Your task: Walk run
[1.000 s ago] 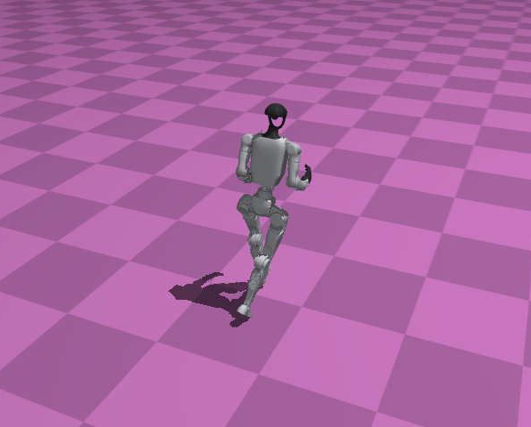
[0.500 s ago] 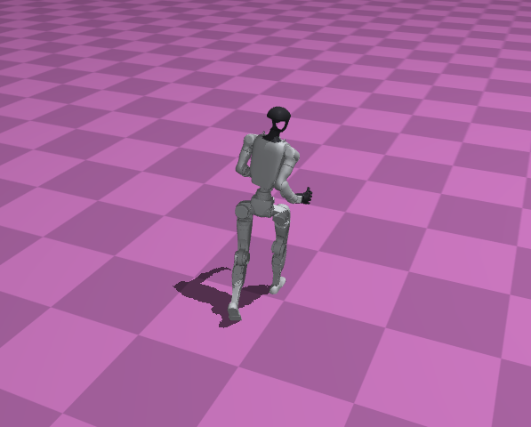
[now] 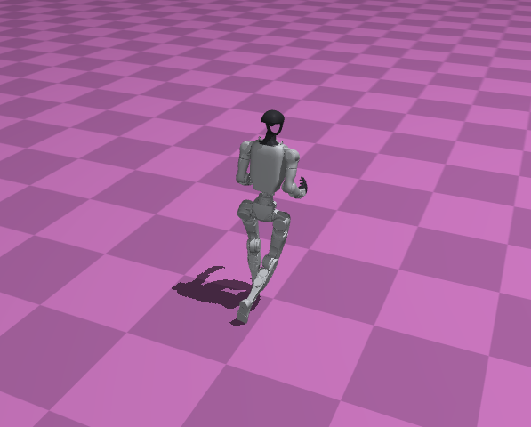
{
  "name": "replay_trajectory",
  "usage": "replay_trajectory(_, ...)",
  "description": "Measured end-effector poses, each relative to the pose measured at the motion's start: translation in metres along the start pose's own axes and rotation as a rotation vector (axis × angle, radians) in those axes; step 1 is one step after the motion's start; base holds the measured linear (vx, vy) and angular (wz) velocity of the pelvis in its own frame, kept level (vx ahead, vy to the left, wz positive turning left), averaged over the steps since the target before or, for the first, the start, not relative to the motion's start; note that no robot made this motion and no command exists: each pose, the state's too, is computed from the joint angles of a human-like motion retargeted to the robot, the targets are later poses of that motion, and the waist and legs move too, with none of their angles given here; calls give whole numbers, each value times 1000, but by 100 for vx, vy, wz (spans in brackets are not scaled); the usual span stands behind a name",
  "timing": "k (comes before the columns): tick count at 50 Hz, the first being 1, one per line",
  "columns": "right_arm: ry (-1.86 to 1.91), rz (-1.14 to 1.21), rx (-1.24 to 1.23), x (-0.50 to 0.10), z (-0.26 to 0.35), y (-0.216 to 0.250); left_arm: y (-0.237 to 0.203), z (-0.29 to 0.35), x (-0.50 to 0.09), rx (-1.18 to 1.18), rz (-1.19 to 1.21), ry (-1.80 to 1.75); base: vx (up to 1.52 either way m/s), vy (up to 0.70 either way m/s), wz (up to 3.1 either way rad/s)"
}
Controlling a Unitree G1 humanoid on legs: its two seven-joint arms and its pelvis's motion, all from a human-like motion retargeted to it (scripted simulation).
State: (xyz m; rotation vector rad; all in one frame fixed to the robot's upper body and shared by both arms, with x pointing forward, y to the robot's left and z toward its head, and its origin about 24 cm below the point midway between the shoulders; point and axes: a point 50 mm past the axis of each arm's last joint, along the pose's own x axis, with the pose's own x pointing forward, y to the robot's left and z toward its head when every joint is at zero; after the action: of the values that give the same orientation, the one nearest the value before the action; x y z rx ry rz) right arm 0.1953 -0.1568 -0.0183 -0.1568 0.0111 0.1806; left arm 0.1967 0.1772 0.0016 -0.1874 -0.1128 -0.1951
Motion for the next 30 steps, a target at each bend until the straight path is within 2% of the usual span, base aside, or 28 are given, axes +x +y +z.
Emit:
replay_trajectory(5, 273, -77, -23, -82, -44, -7, -17, 14, 37, 131, -68, -77, 129, -41, 45)
replay_trajectory(9, 352, -193, 30, -130, -51, -19, -27, 20, 38, 95, -106, -120, 125, -37, 94)
replay_trajectory(12, 298, -333, 171, -138, -48, -24, -28, 19, 32, 21, -117, -123, 126, -55, 50)
replay_trajectory(15, 188, -437, 271, -124, -40, -27, -23, 12, 25, -44, -126, -85, 125, -55, -14)
replay_trajectory(17, 120, -453, 250, -104, -32, -27, -17, 3, 15, -63, -134, -36, 150, -72, -31)
replay_trajectory(20, 22, -408, 222, -61, -17, -16, -4, -14, -15, -43, -145, 80, 146, -69, -89)
replay_trajectory(24, -210, -281, 213, 5, 23, -22, -7, -40, -41, -97, -76, 200, 126, -43, -6)
replay_trajectory(30, -507, -200, 58, 39, 89, -30, -8, -54, -75, -106, -13, 302, 118, -43, -103)
